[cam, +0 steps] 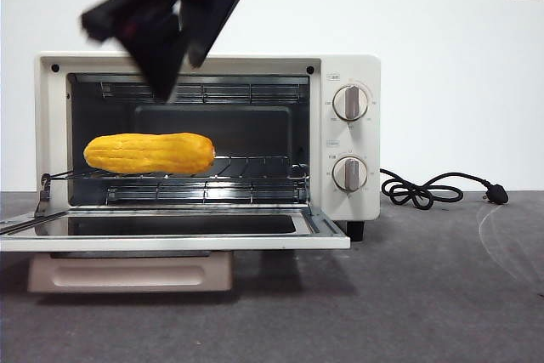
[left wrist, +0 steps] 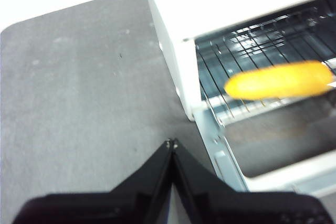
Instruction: Take the corn from the table,put the corn in the oven
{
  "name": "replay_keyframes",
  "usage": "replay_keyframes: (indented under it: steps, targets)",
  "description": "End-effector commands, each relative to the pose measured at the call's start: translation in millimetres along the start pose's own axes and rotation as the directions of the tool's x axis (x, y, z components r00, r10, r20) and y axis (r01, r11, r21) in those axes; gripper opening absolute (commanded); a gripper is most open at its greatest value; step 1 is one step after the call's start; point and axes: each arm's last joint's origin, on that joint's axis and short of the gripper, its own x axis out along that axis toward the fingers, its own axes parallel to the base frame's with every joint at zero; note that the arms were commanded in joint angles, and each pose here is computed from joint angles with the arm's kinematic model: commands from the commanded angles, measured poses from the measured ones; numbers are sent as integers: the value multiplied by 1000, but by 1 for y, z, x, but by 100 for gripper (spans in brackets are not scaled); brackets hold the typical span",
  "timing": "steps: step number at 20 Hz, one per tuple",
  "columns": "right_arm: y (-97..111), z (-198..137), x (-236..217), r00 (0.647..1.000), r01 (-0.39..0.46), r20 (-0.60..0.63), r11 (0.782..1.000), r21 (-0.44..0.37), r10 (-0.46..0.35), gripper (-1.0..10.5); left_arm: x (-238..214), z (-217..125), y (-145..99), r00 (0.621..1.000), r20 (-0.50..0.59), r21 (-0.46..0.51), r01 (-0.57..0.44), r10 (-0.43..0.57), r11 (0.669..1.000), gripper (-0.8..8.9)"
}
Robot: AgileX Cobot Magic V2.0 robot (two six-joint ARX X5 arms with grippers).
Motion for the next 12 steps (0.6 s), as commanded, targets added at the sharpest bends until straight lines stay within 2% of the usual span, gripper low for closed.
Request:
replay_keyframes:
  steps: [1, 4, 6, 10, 12]
  targets:
    - [-7, -10, -30, 999, -36, -2, 996, 76, 36, 75, 20, 7, 1, 999, -21, 2, 48, -48, 999, -8]
    - [-23, -30, -63, 990, -136, -2, 979, 151, 138, 42, 52, 9, 8, 983, -107, -60, 143, -149, 988, -8]
    - [-30, -39, -76, 984, -175, -1, 970, 171, 178, -19, 65, 7, 12, 967, -147, -104, 193, -207, 976, -8]
    - [-43, -56, -97, 977, -208, 0, 958, 195, 212, -17, 83, 2, 25, 937, -184, -208, 257, -296, 944, -8]
    - [-54, -69, -106, 960, -274, 2, 937, 217, 280, -17, 96, -4, 37, 918, -204, -299, 273, -341, 914, -8]
